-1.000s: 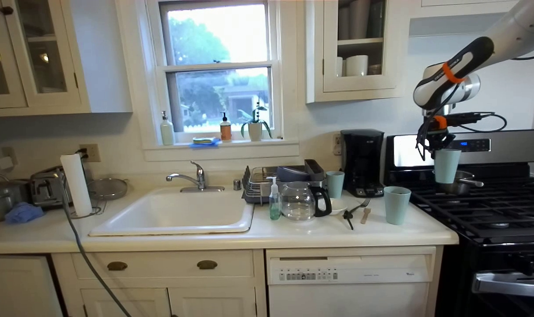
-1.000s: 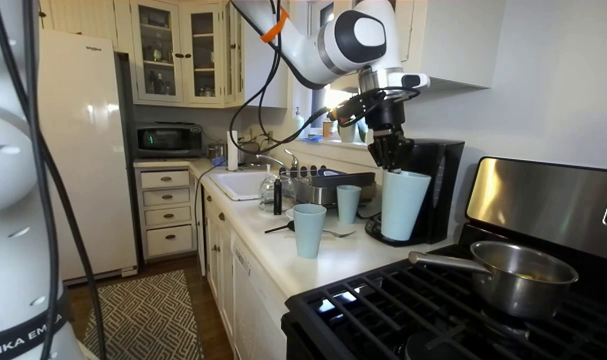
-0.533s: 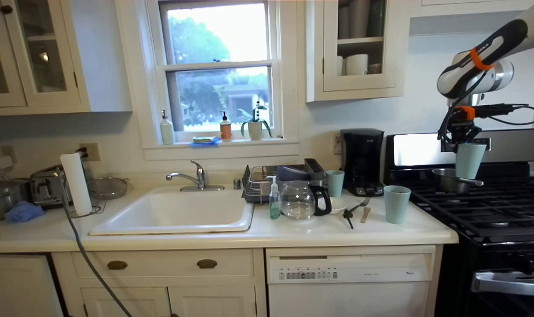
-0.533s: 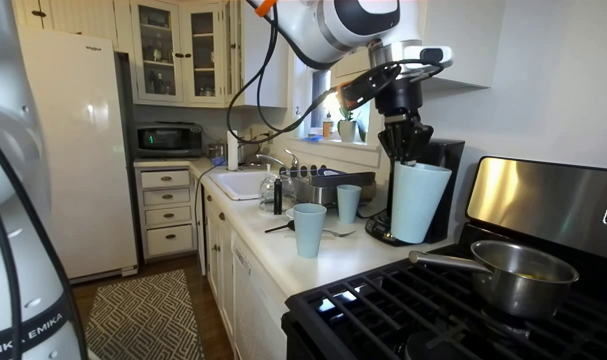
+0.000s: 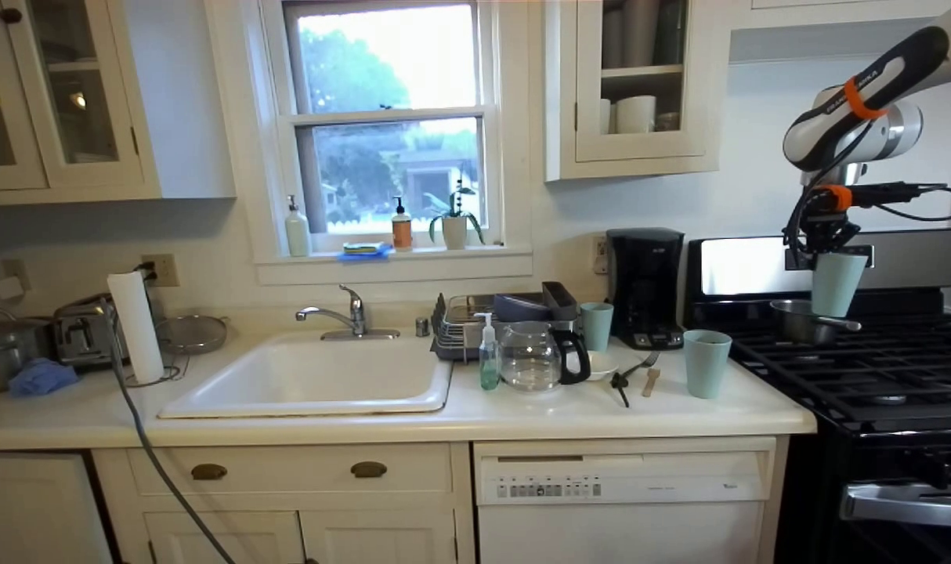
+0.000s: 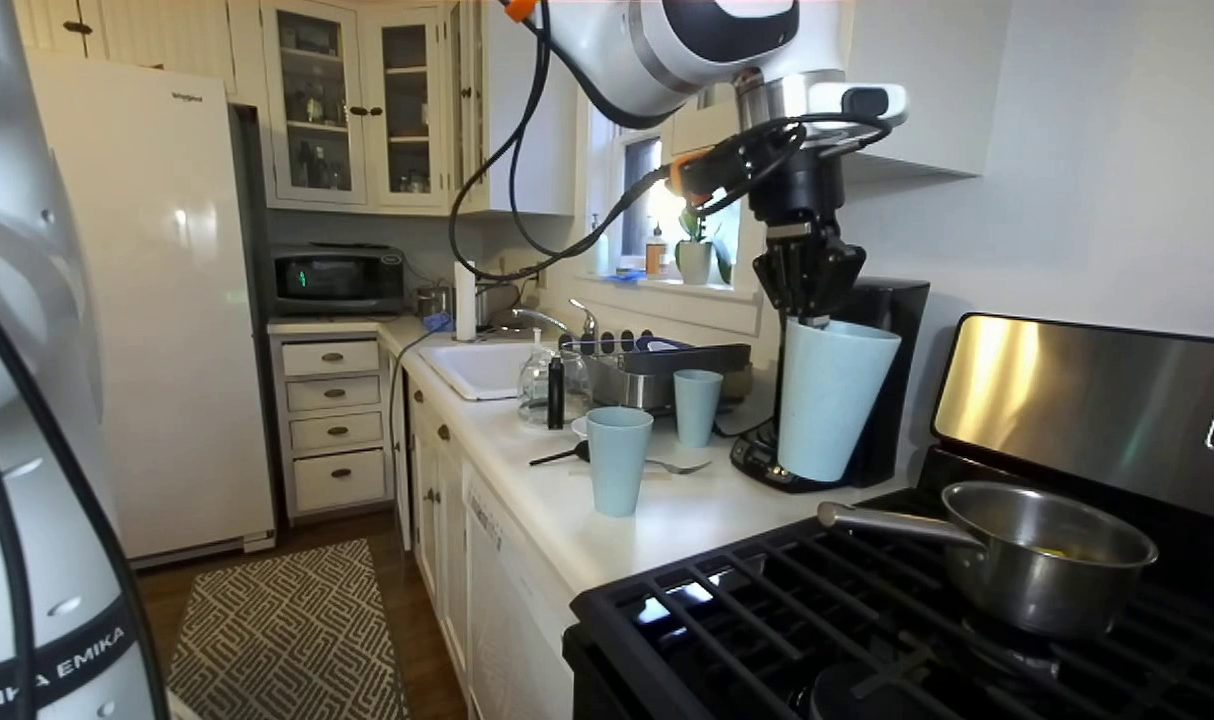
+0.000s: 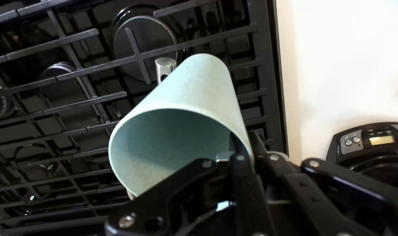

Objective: Put the cup on the stove

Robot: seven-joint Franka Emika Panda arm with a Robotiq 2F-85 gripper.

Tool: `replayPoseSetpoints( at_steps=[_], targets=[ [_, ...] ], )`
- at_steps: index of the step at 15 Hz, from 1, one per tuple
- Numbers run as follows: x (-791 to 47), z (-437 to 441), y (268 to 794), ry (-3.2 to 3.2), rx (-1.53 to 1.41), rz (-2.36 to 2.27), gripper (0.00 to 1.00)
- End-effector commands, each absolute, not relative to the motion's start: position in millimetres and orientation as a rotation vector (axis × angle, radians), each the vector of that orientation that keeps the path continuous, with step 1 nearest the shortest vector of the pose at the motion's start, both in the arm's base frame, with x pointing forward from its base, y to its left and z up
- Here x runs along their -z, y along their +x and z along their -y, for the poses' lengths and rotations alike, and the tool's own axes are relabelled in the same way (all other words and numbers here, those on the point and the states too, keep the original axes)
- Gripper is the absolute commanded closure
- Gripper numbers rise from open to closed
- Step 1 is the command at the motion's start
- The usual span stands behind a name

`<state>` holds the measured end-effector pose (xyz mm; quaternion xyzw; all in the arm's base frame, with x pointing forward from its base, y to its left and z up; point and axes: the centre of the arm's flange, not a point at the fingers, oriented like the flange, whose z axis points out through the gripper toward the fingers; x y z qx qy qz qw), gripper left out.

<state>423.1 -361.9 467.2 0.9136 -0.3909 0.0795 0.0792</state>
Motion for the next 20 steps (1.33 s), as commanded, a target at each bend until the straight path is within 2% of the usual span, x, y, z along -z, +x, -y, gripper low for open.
replayPoseSetpoints(
  at_steps=[1,8,15,19,20],
  targets=[
    [-494,370,422,2.659,-0.281,1.294,0.99],
    [-519,428,414,2.328,-0.385,1.690,0.99],
    [-480,494,397,1.949,-0.286,2.001,0.99],
    [-448,536,390,1.874,-0.169,2.016,0.99],
    [-451,511,380,1.921,-0.235,2.015,0.99]
  ],
)
